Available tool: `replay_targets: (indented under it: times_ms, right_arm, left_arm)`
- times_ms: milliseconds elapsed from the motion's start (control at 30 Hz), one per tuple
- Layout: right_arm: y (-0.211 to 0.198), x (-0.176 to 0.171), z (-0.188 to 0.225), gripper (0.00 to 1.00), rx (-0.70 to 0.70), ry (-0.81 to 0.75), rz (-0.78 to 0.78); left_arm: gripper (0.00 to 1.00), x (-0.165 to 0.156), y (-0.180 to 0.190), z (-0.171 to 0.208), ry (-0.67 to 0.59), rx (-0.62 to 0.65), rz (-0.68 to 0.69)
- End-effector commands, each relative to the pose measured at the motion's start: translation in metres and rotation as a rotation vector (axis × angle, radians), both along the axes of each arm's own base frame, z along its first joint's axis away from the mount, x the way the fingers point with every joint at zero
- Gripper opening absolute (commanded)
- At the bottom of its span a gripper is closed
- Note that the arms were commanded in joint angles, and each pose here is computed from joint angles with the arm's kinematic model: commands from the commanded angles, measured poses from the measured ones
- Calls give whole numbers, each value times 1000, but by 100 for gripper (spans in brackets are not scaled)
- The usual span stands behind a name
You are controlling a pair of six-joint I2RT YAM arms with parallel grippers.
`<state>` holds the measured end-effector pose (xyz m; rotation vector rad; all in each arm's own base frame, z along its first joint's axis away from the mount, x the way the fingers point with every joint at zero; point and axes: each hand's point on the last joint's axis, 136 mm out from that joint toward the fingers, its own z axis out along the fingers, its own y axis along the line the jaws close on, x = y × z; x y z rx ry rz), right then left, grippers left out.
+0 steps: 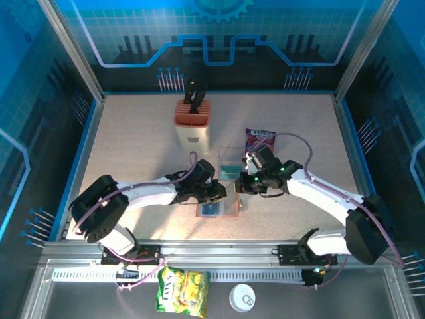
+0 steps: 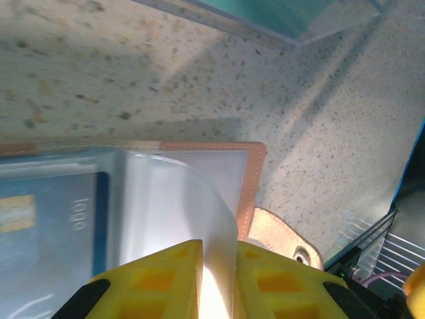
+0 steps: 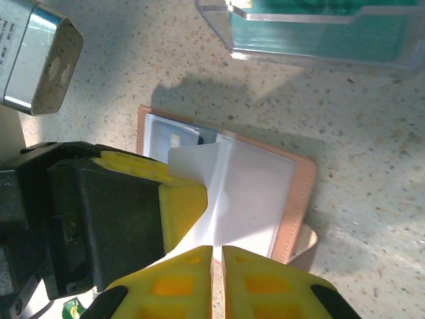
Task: Take the credit cards out of the card holder
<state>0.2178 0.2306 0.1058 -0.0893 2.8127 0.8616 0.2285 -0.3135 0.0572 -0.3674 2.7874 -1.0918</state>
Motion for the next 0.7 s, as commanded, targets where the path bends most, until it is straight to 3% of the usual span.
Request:
replay_targets:
  times_ms: [0, 267, 500, 667]
  right_arm:
    - [-13, -5, -1, 12, -21, 5, -10]
    - [-15, -7, 3, 14, -7, 4, -25]
    - [-4, -4, 5, 15, 33, 19, -17]
    - [8, -2, 5, 15, 61, 30, -2]
  left_arm:
    - [19, 5, -21, 11, -22, -46, -53]
    - [36, 10, -27, 18, -45, -48, -69]
    - [37, 14, -11, 21, -67, -29, -41]
    - [36, 11, 20, 19, -80, 42, -12]
